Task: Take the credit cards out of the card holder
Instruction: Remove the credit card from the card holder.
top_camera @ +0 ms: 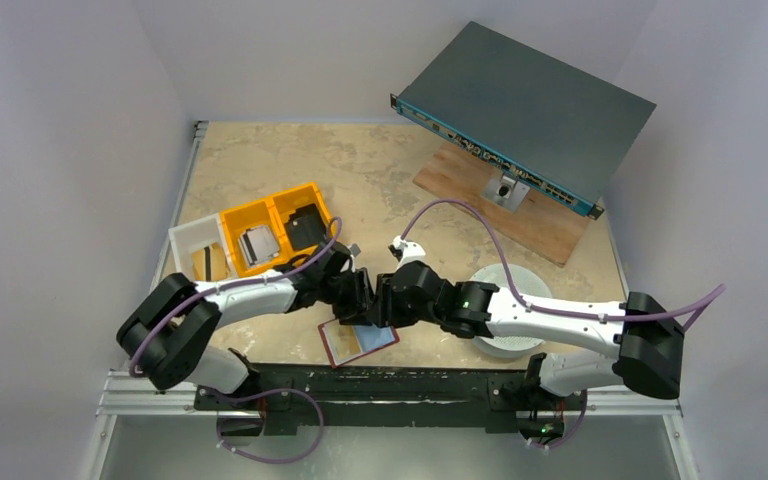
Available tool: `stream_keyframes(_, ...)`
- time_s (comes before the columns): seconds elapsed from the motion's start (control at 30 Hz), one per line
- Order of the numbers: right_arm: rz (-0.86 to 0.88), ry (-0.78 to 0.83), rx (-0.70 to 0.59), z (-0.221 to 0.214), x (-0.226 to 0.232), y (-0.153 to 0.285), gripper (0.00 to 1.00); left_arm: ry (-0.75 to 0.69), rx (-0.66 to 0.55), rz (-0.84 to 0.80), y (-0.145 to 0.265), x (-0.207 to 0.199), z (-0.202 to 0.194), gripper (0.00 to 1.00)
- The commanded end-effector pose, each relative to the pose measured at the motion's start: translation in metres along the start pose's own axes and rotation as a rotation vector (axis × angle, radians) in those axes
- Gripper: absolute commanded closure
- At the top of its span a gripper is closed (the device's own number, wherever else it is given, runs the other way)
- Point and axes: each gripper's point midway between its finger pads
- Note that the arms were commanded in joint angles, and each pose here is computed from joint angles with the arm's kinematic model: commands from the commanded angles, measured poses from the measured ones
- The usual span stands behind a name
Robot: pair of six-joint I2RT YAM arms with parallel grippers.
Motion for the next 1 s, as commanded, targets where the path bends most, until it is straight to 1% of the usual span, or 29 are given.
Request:
stream_keyframes(0.0,-0.029,-0.014,-0.011,0.000,-0.009,-0.001,0.60,-0.025,-0.014,-0.058,-0.009,-0.025,0.013,0.56)
stream_keyframes(0.13,-0.036,-0.004,0.003,-0.003,-0.010,-0.002,0.60,-0.060,-0.032,-0.049,0.001,-0.034,0.018,0.56)
stream_keyframes(0.27,-0.054,0.019,-0.006,0.000,-0.012,-0.004,0.60,-0.099,-0.097,0.003,0.025,-0.033,0.026,0.54)
stream_keyframes(0.37,-0.044,0.052,0.010,-0.002,-0.007,-0.008,0.60,-0.087,-0.165,0.054,0.050,-0.018,0.032,0.51)
stream_keyframes(0.53,-0.056,0.123,0.045,-0.011,0.003,-0.022,0.60,-0.019,-0.269,0.144,0.092,0.022,0.040,0.46)
stream_keyframes(0.67,-0.050,0.169,0.085,-0.020,0.015,-0.035,0.60,0.019,-0.328,0.198,0.117,0.048,0.040,0.46)
stream_keyframes(0.77,-0.014,0.173,0.112,-0.025,0.025,-0.044,0.60,0.036,-0.317,0.198,0.117,0.057,0.032,0.49)
stream_keyframes(0.87,0.041,0.162,0.170,-0.038,0.034,-0.053,0.60,0.075,-0.282,0.200,0.105,0.071,0.020,0.55)
stream_keyframes(0.97,0.061,0.152,0.197,-0.047,0.036,-0.062,0.60,0.104,-0.273,0.170,0.093,0.078,0.014,0.60)
Point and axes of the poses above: each gripper's point midway between its finger pads, its own y axis back along the fingers, its own x axis along the line the jaws close on, z = x × y, and after that the axes turned 1 degree about y, right-handed
